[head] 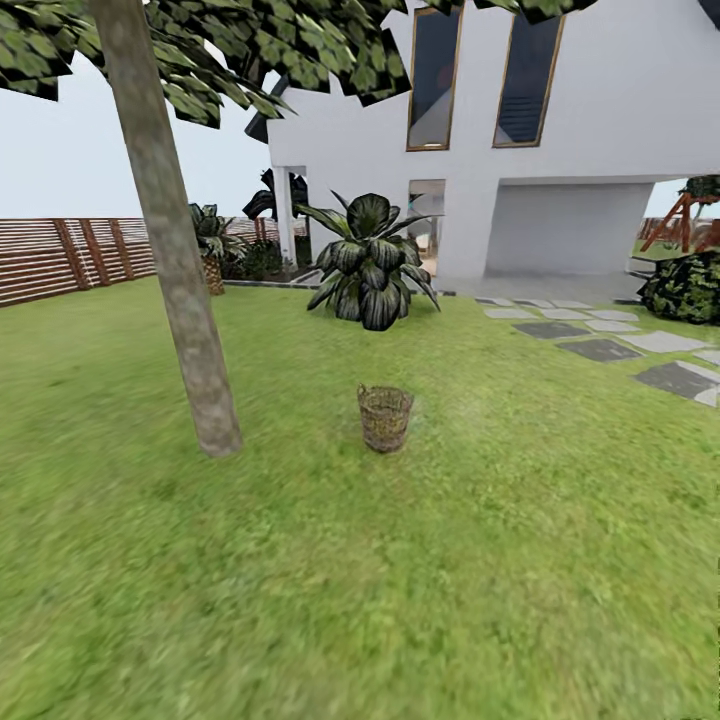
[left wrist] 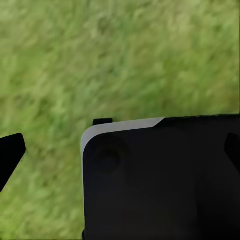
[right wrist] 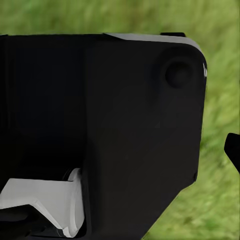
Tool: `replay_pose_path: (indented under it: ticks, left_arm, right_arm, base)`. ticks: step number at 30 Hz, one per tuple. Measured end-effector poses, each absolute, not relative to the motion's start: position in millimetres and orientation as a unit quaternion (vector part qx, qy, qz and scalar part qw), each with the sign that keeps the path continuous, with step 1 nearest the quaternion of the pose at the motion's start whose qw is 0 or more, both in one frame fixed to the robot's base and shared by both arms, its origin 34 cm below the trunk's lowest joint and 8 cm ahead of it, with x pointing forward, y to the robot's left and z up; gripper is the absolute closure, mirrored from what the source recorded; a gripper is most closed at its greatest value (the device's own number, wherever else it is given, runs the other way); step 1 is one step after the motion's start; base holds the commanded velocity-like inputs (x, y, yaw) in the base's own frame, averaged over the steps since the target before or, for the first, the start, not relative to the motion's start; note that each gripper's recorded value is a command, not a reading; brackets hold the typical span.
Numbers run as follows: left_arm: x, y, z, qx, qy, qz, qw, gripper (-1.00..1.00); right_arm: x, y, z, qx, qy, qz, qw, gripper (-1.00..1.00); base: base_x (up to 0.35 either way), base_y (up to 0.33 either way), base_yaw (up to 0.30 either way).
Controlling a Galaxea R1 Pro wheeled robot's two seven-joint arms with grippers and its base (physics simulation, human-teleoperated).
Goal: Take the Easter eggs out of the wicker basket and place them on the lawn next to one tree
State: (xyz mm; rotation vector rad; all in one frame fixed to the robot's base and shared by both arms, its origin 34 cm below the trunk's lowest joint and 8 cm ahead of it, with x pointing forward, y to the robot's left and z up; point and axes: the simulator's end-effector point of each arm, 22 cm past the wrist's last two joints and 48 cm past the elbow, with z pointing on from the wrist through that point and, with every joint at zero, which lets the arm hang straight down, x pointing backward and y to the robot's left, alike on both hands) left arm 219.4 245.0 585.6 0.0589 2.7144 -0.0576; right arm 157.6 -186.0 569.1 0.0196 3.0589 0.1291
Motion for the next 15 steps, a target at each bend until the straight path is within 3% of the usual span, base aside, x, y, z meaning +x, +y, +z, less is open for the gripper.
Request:
replay_pose_path:
  ticks: [15]
  left_arm:
    - [219.3,244.9,585.6,0.022,0.977,-0.021,0.211,-1.00]
  right_arm:
    - [157.6,-186.0,569.1,0.007,0.998,0.042,0.040,-1.00]
  base:
    - [0.261,0.196,-0.264]
